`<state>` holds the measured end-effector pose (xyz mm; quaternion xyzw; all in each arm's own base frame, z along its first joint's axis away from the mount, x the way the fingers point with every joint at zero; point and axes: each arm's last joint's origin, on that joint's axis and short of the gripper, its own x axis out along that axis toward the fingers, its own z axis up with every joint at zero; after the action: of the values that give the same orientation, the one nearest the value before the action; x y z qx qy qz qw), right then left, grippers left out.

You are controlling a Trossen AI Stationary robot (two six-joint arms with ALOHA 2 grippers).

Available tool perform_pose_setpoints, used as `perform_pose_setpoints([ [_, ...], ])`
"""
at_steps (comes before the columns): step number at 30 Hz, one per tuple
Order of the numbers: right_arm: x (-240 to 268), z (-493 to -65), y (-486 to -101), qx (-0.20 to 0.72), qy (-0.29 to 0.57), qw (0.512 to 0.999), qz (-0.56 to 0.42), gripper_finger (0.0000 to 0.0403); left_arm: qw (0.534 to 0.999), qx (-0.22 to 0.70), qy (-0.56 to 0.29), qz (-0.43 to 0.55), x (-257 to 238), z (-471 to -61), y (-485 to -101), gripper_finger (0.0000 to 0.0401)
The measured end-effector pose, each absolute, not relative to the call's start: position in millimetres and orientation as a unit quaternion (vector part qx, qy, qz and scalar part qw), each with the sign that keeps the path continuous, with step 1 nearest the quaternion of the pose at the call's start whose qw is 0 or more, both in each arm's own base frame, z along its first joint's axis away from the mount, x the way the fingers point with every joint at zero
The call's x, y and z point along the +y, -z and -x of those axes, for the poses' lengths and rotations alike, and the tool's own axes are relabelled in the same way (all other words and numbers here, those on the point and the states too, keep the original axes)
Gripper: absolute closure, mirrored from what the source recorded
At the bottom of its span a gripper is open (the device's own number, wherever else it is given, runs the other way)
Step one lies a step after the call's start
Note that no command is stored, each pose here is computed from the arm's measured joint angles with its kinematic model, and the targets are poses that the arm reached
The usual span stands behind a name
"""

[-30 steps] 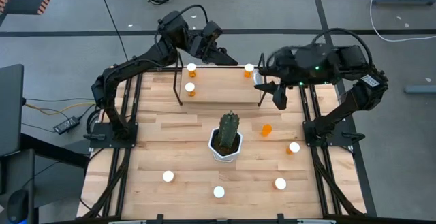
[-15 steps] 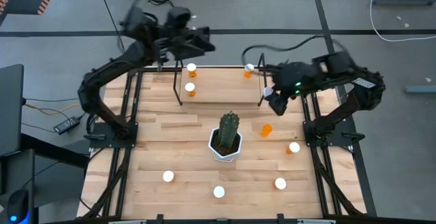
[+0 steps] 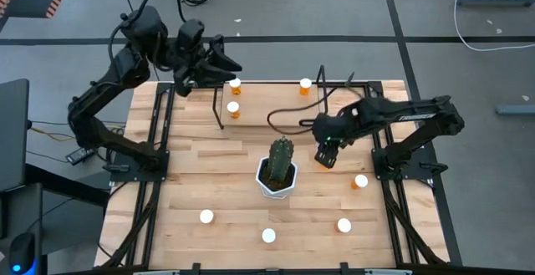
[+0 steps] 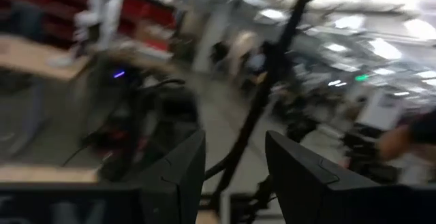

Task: Pick and place medicine bottles onto shelf by color
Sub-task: Put the orange medicine bottle on the shelf

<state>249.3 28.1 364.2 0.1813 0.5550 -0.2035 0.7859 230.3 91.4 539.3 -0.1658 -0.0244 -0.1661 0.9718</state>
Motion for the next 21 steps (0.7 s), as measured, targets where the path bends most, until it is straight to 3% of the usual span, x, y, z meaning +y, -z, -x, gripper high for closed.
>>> perform_pose_setpoints([
  [7,31.8,-249.7,-311.2,0.618,0.188,0.740,-0.188,0.0186,0.974,0.018,0.142,0.173,88.4,-223.7,-530.9,0.0252],
  [21,25.4,-200.2,-245.6,0.584,0.207,0.745,-0.247,0.0186,0.970,0.023,0.146,0.195,86.9,-225.3,-530.6,0.0246],
])
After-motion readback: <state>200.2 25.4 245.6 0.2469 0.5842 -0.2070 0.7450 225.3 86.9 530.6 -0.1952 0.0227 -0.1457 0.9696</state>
